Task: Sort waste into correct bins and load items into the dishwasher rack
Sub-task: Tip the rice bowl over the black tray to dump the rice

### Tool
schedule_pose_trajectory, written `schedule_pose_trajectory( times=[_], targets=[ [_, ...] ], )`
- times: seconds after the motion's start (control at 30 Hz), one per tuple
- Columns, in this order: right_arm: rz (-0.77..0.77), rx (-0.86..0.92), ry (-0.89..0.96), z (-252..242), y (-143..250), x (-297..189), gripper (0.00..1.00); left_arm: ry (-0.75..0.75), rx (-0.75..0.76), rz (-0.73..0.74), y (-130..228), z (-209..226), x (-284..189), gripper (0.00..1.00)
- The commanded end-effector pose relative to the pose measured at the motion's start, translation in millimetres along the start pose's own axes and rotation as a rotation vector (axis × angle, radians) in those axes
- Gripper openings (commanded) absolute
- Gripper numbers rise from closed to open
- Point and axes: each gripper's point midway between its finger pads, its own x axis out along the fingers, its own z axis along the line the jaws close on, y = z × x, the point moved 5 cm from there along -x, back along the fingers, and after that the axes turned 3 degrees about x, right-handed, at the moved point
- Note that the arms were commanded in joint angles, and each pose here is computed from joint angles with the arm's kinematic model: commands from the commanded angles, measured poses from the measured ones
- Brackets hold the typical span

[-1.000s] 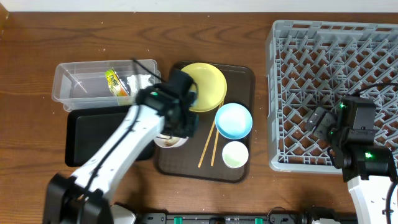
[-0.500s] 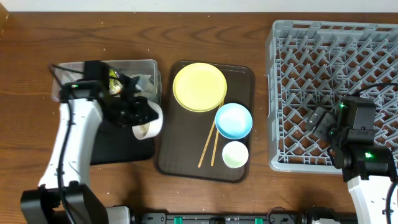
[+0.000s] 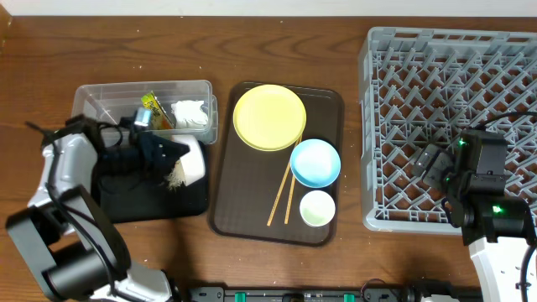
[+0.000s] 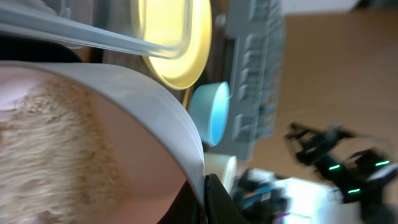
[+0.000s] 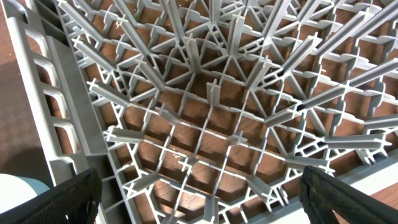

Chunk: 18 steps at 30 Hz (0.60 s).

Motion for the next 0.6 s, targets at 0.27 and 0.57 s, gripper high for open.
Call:
schedule_pose_trajectory(
  times=[0.27,0.57],
  targets=[
    [-0.02,0.029,0.003,-1.7,-6.4,-3.9,0.99,0.293,-0.146,-0.226,-18.9,-0.4,-41.6,0.06],
    [-0.019,0.029,0.002,-1.6,-6.4,-3.9,0.99,0.323,-0.207,-0.255,-17.4,-1.9,-50.8,0.06]
  ],
)
